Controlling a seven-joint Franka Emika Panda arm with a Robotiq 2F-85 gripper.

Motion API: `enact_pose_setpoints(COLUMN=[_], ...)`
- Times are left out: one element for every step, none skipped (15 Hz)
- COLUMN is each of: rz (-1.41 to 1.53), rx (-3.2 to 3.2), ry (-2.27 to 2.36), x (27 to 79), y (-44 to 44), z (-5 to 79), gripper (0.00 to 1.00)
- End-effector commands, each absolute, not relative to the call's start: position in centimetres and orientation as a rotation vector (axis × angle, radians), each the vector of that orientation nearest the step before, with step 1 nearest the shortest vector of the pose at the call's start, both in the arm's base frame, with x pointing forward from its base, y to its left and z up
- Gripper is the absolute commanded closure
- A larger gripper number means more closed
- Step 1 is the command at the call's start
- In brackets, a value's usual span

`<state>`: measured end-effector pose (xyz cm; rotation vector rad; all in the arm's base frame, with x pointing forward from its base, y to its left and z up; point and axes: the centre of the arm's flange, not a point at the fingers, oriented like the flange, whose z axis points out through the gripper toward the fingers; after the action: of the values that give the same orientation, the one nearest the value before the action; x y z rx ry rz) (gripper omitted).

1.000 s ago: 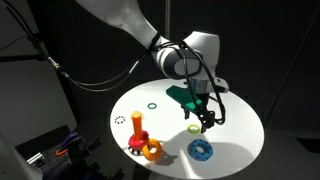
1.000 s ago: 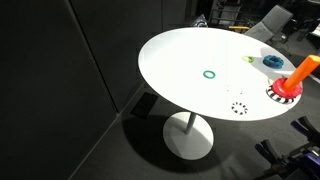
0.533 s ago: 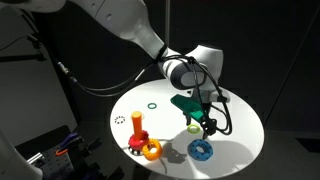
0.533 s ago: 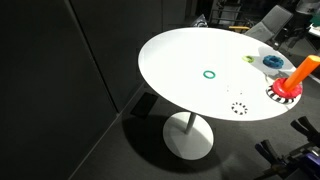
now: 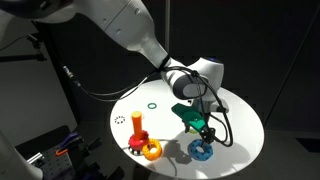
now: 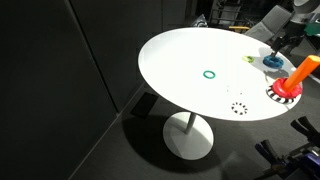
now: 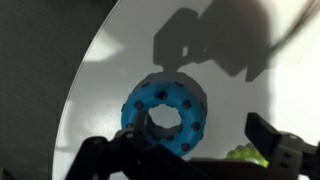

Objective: Place the blue ring on the stack

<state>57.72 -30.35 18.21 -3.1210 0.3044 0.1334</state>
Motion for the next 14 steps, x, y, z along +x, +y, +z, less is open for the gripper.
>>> enact_pose_setpoints(rz=[0.119,0.121,0.126,0.128,0.129,0.128,0.124,0.118,0.111,0.106,0.101,0.097,0.096,0.096], rx=[-3.109,-3.11,-3.109,-3.111,-3.11,-3.113,-3.116,-3.119,-3.121,-3.124,-3.125,-3.125,-3.125,-3.123], ry=[0.242,0.227,0.219,0.207,0.196,0.188,0.182,0.176,0.17,0.163,0.157,0.152,0.148,0.145], x=[58.6,58.7,58.8,58.9,59.0,59.2,59.3,59.4,59.5,59.7,59.7,59.8,59.9,59.9], y=[-30.9,-30.8,-30.7,-30.6,-30.5,-30.5,-30.4,-30.5,-30.5,-30.6,-30.6,-30.6,-30.6,-30.6], z=[17.2,16.8,16.5,16.2,16.0,15.8,15.6,15.5,15.4,15.3,15.1,15.0,14.9,14.8], gripper=[0.0,0.0,0.0,0.0,0.0,0.0,0.0,0.0,0.0,0.0,0.0,0.0,0.0,0.0])
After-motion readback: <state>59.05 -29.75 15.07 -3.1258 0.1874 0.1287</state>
